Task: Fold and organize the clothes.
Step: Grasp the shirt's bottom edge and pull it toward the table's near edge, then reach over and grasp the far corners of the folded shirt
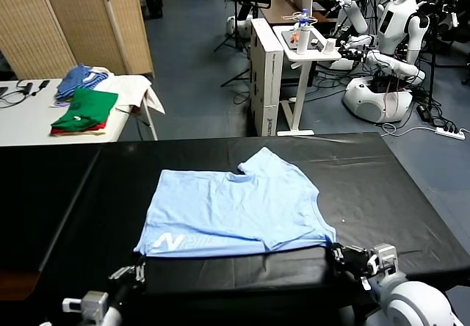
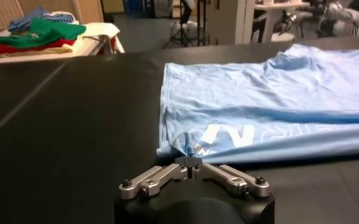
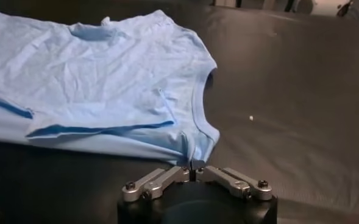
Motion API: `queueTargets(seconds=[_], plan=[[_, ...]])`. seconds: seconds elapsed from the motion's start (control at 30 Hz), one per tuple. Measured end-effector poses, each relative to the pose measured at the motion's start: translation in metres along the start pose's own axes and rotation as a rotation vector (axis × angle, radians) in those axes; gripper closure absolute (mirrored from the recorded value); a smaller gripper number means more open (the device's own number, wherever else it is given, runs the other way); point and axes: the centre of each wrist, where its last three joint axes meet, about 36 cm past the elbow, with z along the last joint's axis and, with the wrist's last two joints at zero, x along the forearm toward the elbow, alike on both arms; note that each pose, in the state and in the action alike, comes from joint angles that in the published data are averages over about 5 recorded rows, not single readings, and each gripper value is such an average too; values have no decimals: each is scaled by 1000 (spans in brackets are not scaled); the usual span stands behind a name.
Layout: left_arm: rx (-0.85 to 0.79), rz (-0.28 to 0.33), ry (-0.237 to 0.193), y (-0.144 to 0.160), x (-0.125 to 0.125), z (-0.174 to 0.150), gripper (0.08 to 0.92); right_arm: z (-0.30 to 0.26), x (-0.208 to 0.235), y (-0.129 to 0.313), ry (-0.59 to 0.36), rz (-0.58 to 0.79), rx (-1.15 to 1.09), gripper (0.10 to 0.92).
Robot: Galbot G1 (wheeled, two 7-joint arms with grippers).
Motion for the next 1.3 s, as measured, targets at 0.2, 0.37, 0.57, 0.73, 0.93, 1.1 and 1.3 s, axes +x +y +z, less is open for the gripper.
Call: queueTargets(seconds=[0.2, 0.37, 0.57, 0.73, 0.93, 1.1, 1.3], plan=[[-9, -24, 16, 2, 9, -3, 696, -10, 15, 4, -16, -15, -3, 240], [-22, -48, 25, 3, 18, -10, 355, -30, 30, 1, -59, -32, -23, 121], [-27, -80, 19, 4, 27, -28, 106, -53, 29, -9, -143, -19, -19, 115], [23, -74, -20, 8, 29, -53, 93, -74, 2, -25, -207, 20, -31, 115], [111, -24, -105, 19, 5, -77, 92, -101, -43, -39, -221, 49, -51, 115], [146, 1, -139, 34, -38, -94, 93, -127, -82, -40, -203, 47, -49, 115], [160, 10, -122, 52, -92, -117, 93, -158, -133, -34, -174, 25, -38, 115]])
